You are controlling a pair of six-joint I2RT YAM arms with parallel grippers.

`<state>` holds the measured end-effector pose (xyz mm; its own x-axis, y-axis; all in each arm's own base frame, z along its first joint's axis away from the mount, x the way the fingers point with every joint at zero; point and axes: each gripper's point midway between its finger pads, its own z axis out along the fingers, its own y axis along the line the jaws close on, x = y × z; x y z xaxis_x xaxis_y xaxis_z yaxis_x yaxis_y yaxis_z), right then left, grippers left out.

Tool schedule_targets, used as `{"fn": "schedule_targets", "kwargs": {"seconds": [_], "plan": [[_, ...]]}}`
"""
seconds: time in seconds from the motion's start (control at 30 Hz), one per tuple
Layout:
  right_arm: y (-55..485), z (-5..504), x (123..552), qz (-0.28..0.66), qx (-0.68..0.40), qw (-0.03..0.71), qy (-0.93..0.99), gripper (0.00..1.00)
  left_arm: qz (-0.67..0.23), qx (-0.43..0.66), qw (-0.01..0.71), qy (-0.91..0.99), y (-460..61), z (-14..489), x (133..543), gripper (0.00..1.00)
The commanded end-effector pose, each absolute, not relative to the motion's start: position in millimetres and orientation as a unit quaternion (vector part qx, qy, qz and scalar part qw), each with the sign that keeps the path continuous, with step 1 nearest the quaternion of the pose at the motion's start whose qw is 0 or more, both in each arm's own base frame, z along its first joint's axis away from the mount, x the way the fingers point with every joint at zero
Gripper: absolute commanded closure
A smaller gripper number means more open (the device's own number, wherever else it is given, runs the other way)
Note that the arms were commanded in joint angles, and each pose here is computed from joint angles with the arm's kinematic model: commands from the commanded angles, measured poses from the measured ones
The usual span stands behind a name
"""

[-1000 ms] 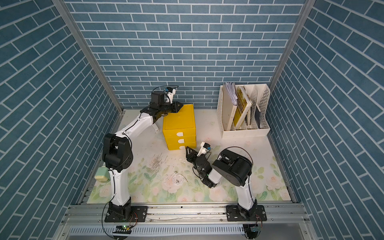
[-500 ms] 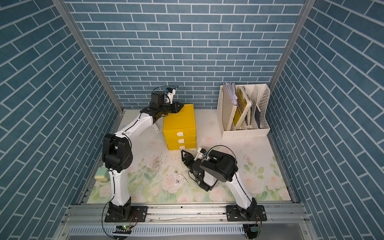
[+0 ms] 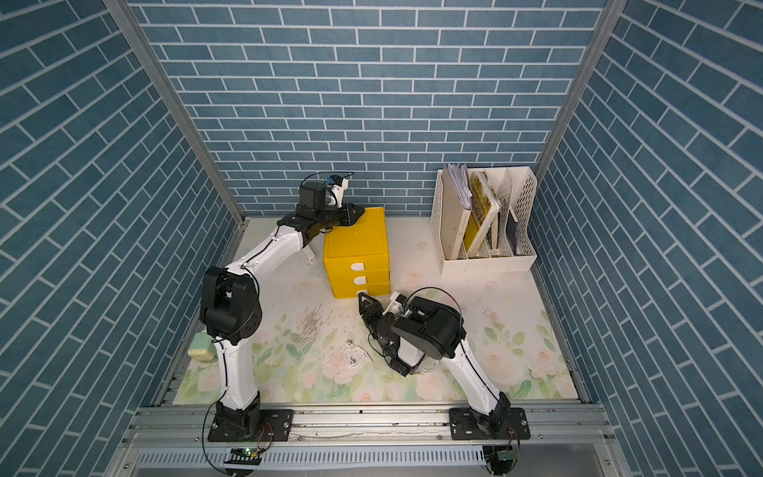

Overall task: Place the wired earphones into the drawer by color
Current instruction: Open the drawer in the storage box.

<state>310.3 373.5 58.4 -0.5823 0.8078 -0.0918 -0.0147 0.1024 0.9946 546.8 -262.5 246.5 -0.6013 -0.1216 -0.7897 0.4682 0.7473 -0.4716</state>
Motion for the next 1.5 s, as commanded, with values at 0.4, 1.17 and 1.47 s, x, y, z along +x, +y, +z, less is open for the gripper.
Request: {"fn": "schedule_targets", "kwargs": {"seconds": [0.4, 1.17, 1.47], "plan": [[368.3, 26.1, 331.6, 0.568, 0.345, 0.341, 0.665, 0.49, -0.293, 0.053, 0.291, 0.909, -237.8, 137.9, 520.7, 0.78], [358.5, 15.0, 331.9, 0.558, 0.36, 0.335, 0.668, 0.77, -0.291, 0.052, 0.286, 0.912, -235.1, 130.1, 518.2, 0.78], [359.4, 17.5, 328.1, 0.552, 0.356, 0.332, 0.677, 0.44, -0.291, 0.051, 0.284, 0.912, -233.6, 127.3, 517.5, 0.78]]}}
